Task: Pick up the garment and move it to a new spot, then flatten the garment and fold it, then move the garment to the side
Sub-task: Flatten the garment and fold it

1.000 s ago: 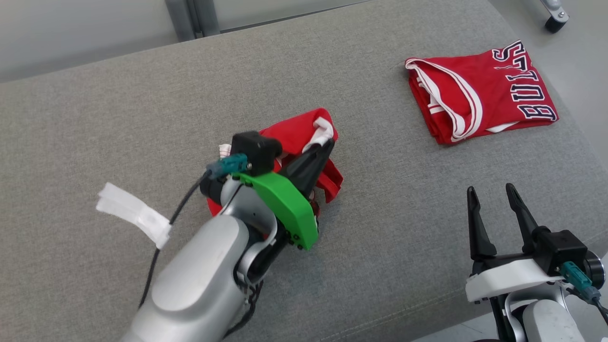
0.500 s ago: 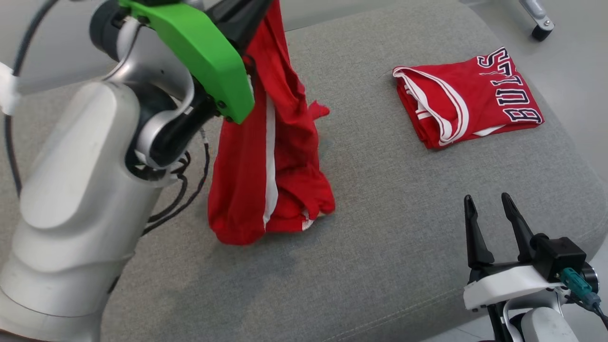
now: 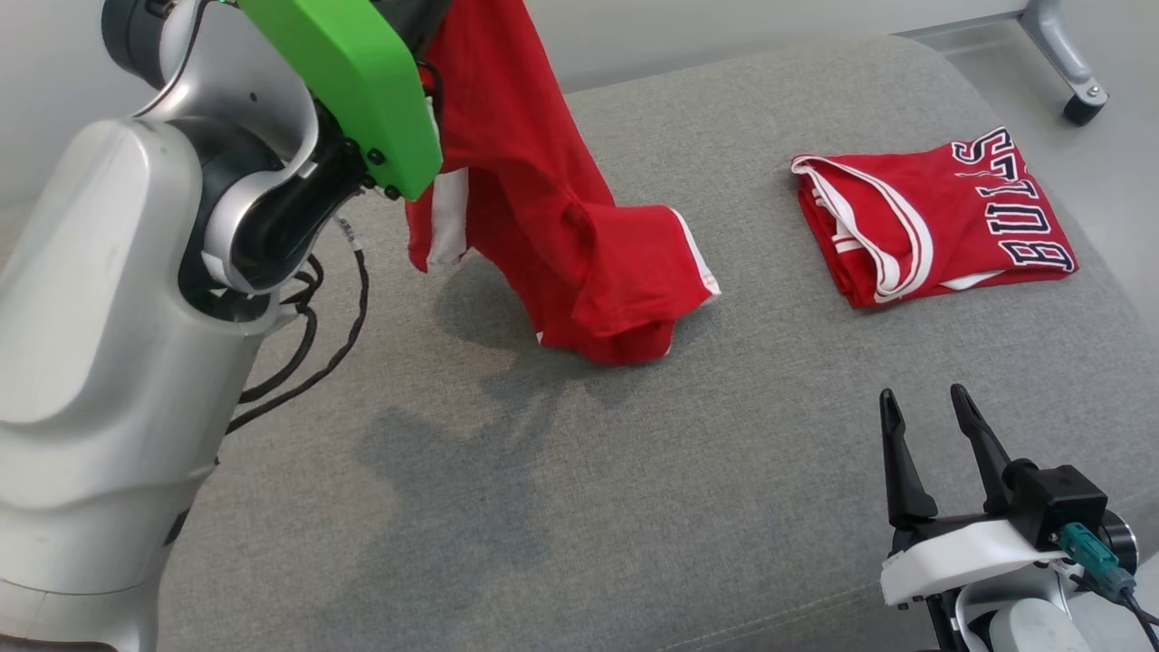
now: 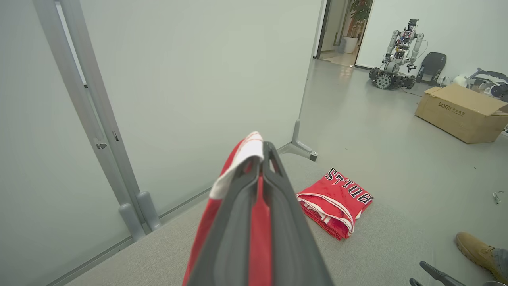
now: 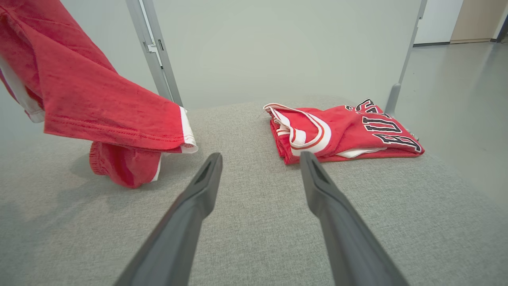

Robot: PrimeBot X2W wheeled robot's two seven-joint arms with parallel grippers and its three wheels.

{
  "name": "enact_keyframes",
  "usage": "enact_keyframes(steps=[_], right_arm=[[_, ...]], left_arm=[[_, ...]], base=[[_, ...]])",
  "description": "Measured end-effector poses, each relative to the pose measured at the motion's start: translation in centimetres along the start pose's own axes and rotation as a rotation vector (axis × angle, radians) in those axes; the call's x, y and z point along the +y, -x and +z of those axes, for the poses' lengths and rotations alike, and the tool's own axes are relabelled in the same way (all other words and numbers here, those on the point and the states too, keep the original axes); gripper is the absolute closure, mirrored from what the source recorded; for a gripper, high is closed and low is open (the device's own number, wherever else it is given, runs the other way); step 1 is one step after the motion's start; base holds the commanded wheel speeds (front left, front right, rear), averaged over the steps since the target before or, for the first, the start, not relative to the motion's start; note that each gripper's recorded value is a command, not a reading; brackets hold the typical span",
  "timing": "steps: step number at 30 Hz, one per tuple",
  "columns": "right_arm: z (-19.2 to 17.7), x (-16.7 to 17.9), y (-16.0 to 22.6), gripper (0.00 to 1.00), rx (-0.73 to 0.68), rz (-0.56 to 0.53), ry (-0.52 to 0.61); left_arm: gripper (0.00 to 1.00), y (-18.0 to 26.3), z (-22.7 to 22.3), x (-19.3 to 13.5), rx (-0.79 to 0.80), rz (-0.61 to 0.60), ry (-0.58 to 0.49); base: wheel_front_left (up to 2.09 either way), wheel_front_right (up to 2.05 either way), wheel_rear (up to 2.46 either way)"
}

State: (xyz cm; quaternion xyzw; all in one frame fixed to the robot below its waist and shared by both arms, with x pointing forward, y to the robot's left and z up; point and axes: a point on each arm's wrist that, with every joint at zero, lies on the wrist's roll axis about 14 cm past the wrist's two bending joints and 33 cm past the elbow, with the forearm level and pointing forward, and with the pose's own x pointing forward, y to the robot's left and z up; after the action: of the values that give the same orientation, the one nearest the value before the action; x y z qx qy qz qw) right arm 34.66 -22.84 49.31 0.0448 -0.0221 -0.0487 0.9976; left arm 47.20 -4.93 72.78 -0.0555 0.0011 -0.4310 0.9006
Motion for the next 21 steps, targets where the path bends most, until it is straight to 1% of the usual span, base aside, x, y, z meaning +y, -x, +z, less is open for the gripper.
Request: enact_keyframes(steps=[4,5,9,17,21], right_arm=[[-0.1,0.6,-0.2,0.00,0.001,0.021,0.004],[-0.1,0.6,-0.2,0.00,0.001,0.021,0.004],[-0.9,1.4,-0.3,0.00,0.024,0.048,0.009],[-1.3,4.5,-1.7,0.00,0.030,0.145,0.020],[-1.5,6.2,-2.3,0.00,0.032,0.196,0.020]], left_arm=[[1.00,1.8,-0.1,2.3,0.016,0.077,-0.013],[1.00,1.8,-0.1,2.3,0.016,0.077,-0.013],[1.00,4.3,-0.3,5.1,0.033,0.166,-0.022],[1.00,11.5,1.4,12.5,0.013,0.430,-0.053],[1.00,15.2,1.9,15.2,-0.001,0.548,-0.047]], base=[[0.00,0.00,0.00],[0.00,0.00,0.00],[0.00,0.00,0.00],[0.00,0.00,0.00],[0.00,0.00,0.00]])
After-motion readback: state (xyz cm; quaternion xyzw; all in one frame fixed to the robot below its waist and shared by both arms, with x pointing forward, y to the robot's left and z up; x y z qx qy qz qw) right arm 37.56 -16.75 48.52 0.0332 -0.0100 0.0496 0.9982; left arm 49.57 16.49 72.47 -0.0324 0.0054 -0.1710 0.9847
